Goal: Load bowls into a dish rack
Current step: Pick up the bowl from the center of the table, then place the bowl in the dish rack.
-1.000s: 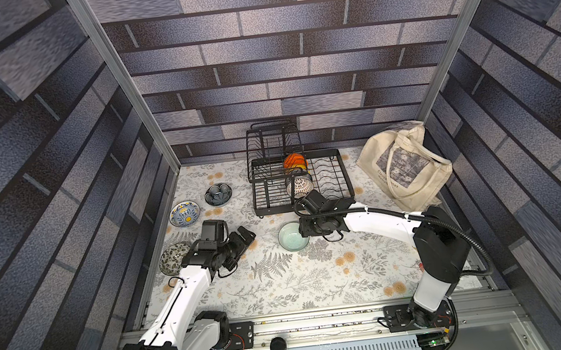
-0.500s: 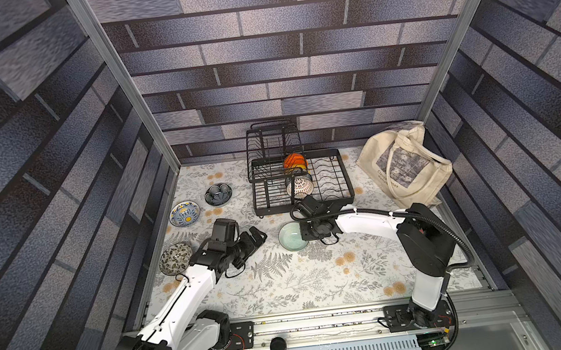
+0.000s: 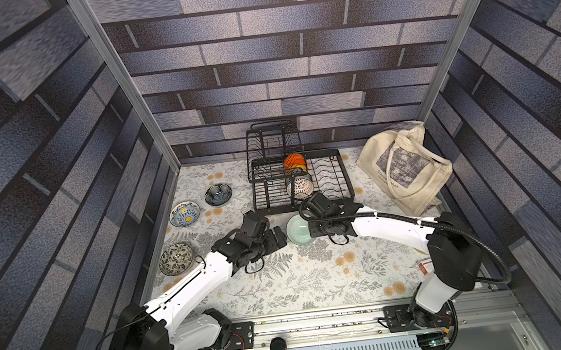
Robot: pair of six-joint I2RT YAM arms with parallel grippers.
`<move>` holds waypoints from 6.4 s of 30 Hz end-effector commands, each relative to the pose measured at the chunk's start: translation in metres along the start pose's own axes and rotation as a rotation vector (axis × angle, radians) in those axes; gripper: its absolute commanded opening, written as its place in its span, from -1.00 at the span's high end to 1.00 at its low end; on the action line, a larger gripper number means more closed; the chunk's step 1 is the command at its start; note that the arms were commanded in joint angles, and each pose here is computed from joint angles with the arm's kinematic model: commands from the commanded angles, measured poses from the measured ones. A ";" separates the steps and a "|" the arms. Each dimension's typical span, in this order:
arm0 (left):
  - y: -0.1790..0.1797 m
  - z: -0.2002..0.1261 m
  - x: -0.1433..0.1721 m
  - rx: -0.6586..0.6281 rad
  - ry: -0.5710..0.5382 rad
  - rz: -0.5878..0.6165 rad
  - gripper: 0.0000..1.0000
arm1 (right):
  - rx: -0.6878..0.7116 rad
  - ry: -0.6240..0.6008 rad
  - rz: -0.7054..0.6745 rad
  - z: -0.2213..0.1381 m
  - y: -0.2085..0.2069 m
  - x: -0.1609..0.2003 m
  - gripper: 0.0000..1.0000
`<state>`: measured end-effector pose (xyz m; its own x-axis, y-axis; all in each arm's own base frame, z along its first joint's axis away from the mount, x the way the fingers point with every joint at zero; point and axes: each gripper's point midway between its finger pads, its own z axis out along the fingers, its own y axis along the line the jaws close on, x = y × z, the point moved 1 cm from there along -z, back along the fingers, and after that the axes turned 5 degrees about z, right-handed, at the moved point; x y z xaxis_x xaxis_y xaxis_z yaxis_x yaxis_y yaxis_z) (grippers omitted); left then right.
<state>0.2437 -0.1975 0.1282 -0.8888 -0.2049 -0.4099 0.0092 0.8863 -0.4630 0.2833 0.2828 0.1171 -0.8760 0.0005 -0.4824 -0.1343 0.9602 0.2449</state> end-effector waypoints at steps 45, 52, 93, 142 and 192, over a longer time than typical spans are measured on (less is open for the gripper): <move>-0.075 0.019 -0.035 -0.149 -0.246 0.153 1.00 | -0.139 -0.149 0.214 -0.073 -0.028 -0.011 0.31; -0.061 0.016 -0.046 -0.207 -0.324 0.083 1.00 | -0.126 -0.120 0.288 -0.085 -0.033 -0.016 -0.04; -0.135 0.050 -0.049 -0.197 -0.513 0.522 1.00 | -0.467 -0.047 1.312 -0.080 -0.025 -0.056 -0.87; -0.099 0.009 -0.065 -0.093 -0.508 0.334 -0.32 | -0.650 -0.324 1.190 -0.083 -0.035 -0.110 1.00; -0.116 0.006 -0.140 -0.356 -0.359 0.804 -1.00 | -0.843 -0.674 0.697 0.000 -0.073 -0.313 1.00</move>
<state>0.3785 -0.2705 0.2235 -0.5088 0.4991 -0.7014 0.3484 0.8645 0.3624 0.5550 0.2102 0.2038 -0.5551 0.7869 -0.2693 -0.0318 0.3035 0.9523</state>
